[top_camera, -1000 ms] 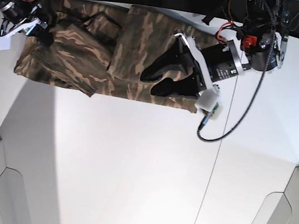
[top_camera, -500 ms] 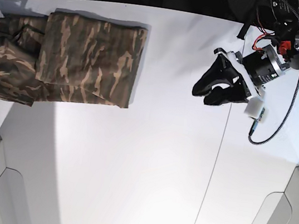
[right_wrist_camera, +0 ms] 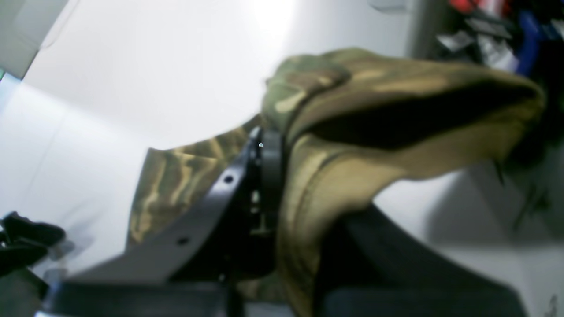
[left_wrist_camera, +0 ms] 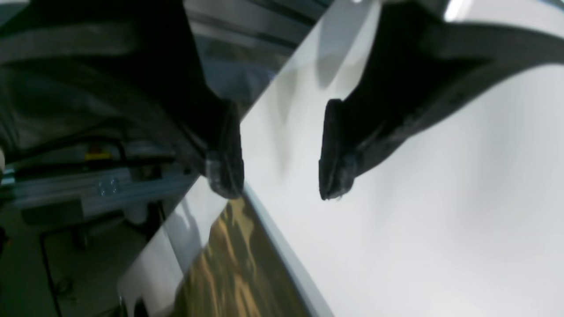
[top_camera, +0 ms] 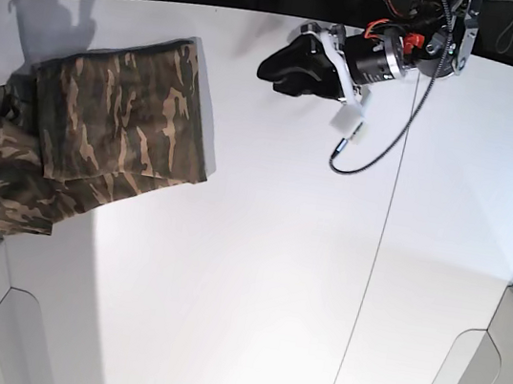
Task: Fold the T-shirt properly
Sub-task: 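Grasp the folded bundle with both grippers and lift it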
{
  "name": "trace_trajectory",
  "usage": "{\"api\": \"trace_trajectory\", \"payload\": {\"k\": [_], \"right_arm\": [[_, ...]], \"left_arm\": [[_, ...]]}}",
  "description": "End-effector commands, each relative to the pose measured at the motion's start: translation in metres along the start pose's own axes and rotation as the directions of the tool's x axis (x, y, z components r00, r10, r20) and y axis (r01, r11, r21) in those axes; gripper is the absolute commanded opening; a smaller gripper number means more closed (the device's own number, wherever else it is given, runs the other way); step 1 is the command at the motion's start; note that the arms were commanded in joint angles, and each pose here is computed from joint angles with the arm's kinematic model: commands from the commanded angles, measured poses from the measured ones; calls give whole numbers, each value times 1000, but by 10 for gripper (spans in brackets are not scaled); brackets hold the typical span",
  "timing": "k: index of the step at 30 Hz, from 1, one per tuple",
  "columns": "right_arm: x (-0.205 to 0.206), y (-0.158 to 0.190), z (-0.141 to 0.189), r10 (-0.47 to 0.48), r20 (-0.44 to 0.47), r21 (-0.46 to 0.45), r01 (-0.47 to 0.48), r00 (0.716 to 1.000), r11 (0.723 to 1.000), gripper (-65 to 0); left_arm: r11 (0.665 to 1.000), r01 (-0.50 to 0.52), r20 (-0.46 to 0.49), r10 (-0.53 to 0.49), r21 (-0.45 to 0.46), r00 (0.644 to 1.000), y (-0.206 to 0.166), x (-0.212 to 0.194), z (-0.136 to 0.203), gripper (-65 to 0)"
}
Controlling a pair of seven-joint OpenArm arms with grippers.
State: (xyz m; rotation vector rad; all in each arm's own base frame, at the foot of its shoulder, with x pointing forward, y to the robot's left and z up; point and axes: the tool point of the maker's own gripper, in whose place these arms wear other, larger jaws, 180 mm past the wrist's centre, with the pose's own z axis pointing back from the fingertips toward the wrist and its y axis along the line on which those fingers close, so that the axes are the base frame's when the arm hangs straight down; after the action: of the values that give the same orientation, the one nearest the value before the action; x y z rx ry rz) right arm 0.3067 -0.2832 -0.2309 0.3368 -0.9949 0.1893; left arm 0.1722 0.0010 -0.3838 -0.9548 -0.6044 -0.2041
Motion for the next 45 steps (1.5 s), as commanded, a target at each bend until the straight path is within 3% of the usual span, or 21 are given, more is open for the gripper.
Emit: {"api": "trace_trajectory", "payload": {"k": [1, 6, 7, 9, 11, 18, 27, 29, 31, 34, 36, 38, 41, 45], "right_arm": [[22, 11, 4, 64, 61, 10, -65, 996, 998, -650], [12, 59, -15, 197, 18, 64, -198, 980, 978, -650], [6, 70, -22, 212, 3, 87, -211, 977, 974, -627], [-9, 91, -36, 229, -28, 141, -222, 973, 965, -499], [-27, 114, -52, 246, -68, 197, -229, 967, 953, -441], [-87, 209, -90, 366, -163, 407, -276, 916, 871, -439], [-122, 261, -97, 470, -204, 505, -319, 859, 802, -439], [-120, 259, -98, 465, -200, 497, -319, 862, 807, -439], [-112, 250, -99, 449, -194, 470, -319, 872, 823, -440], [-93, 223, -102, 383, -174, 378, -298, 907, 877, -454], [-75, 197, -101, 335, -143, 297, -283, 931, 912, -538], [-56, 169, -98, 288, -96, 208, -264, 953, 942, -650], [-29, 130, -86, 231, -10, 84, -230, 973, 970, -650], [-13, 94, -71, 191, 42, -27, -190, 981, 981, -650]], "left_arm": [[999, 20, 44, -18, -37, 999, -9, 14, -5, -343], [995, 43, 62, -38, -87, 997, -28, 25, -26, -343], [995, 44, 73, -37, -93, 997, -31, 29, -28, -343], [994, 48, 87, -39, -101, 995, -34, 34, -31, -343], [994, 49, 90, -39, -102, 995, -34, 36, -31, -343], [994, 51, 72, -44, -99, 996, -33, 32, -31, -343], [994, 49, 20, -47, -99, 999, -32, 22, -31, -343], [993, 44, 29, -41, -107, 999, -34, 24, -31, -362], [991, 36, 46, -30, -126, 998, -38, 28, -30, -434], [989, 50, 67, -42, -138, 997, -44, 35, -28, -590], [988, 72, 79, -62, -139, 995, -48, 40, -26, -650], [985, 93, 92, -80, -142, 993, -52, 45, -24, -650], [980, 114, 95, -100, -160, 990, -61, 47, -25, -650], [965, 142, 54, -133, -219, 990, -83, 34, -37, -650]]}}
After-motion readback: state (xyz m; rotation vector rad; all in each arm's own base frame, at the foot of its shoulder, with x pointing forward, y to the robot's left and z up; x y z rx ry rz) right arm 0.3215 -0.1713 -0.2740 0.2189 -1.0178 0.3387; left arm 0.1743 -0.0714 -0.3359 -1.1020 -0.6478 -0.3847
